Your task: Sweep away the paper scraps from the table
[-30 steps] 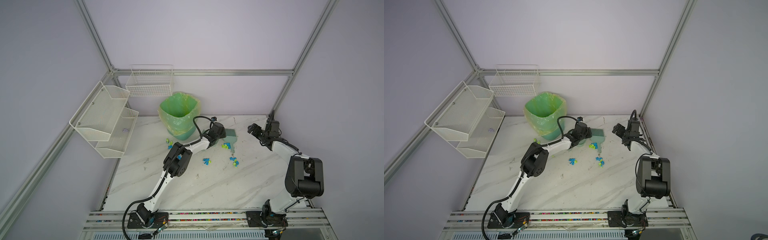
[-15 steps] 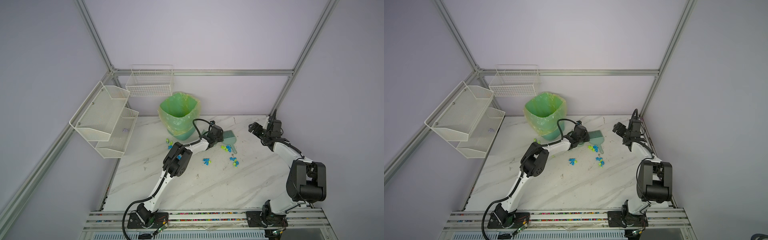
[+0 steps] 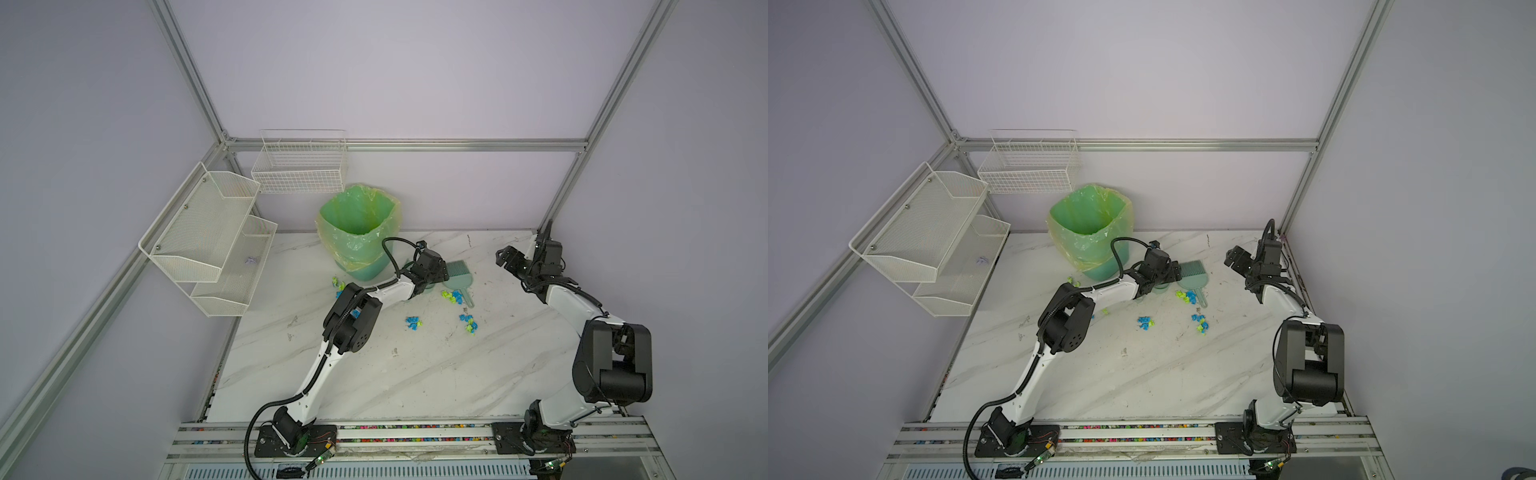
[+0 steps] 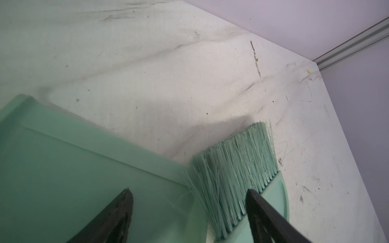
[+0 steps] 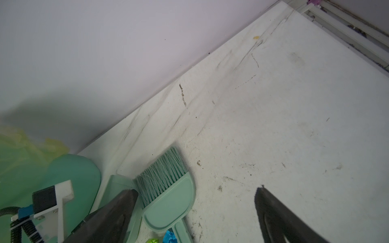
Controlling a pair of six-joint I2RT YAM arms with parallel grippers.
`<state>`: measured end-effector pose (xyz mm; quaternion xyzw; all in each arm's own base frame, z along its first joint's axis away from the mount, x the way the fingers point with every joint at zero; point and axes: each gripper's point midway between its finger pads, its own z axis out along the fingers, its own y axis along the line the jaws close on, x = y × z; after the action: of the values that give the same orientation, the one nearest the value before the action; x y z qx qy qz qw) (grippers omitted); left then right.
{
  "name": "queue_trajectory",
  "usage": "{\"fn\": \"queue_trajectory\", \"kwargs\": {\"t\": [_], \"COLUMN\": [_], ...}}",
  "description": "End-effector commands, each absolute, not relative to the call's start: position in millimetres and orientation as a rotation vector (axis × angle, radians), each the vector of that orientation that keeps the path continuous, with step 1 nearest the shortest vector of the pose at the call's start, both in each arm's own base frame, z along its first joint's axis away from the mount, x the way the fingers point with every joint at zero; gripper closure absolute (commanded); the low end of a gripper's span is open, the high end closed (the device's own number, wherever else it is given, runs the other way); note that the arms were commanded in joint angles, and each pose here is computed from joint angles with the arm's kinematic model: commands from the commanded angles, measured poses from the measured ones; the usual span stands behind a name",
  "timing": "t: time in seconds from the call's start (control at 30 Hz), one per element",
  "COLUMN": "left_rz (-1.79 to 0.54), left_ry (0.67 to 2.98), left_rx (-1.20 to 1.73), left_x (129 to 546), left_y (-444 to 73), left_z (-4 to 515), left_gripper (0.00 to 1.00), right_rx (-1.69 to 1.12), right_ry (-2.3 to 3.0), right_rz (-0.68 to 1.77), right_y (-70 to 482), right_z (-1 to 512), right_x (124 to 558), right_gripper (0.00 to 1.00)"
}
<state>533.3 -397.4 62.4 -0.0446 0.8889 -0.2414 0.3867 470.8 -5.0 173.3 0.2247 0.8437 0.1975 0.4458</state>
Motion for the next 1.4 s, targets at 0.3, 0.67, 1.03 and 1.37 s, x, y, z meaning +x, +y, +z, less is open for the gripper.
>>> {"fn": "queue_trajectory", "kwargs": {"t": [0.3,0.67,1.03,1.37], "left_rz": [-0.827,-0.864,-0.895,-0.901], "left_ry": [2.199,2.173,2.16,2.134], "left_rx": [-0.101,-0.136,-0.167,-0.175], "left_x": [546.3,557.0,559.3,560.8], "left_y": [-425.6,-434.4,-436.9,-433.7], "left_z": [97.0,86.1,80.7,89.5], "left_gripper": [0.24,0.45,0.62,0.82], "right_rx": [0.56,0.557,0.558,0.561], "right_ry": [2.098,2.095,2.098,2.101], "right_rz": [0.485,0.491,0.487,0.485], "right_y": [-7.1,-6.1,-6.9,-6.9], "right_z": [168.8,171.8,172.9,171.8], "right_x": [469.0,469.1,469.3,468.4], "right_gripper": [0.06,0.06,0.06,0.07]}}
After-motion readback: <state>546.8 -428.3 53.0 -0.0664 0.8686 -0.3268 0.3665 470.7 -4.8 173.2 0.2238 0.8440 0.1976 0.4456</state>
